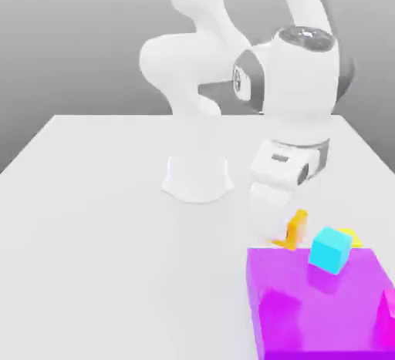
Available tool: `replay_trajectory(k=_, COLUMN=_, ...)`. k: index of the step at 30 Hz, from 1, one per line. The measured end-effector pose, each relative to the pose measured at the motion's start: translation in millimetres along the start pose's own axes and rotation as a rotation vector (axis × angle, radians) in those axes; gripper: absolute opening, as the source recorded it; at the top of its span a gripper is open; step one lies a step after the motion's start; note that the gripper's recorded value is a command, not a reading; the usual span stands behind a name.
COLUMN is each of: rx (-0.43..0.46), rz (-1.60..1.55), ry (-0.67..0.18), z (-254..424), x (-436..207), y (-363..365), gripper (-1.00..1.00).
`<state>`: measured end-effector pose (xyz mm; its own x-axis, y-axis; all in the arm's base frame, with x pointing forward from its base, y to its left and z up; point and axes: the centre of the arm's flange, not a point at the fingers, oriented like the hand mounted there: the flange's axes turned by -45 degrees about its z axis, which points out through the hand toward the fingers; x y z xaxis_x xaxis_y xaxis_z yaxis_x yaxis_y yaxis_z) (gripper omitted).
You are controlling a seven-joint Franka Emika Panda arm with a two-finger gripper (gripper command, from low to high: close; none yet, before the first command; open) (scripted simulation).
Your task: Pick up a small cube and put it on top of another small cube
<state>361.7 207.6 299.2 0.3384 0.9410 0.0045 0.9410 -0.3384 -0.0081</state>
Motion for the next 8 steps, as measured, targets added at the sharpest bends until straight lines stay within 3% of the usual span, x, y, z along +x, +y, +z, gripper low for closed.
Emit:
replay_trajectory(k=4, rx=-0.006, rz=-0.063, ry=-0.005, z=36.0, x=15.5, y=-13.4, gripper=-1.00)
replay_trajectory(k=5, rx=-0.006, rz=-0.065, ry=-0.005, z=46.2, x=15.3, y=-13.9, gripper=1.00)
replay_trajectory(k=8, rx=-0.006, rz=-0.065, ry=-0.005, z=46.2, x=15.3, y=-13.9, gripper=1.00)
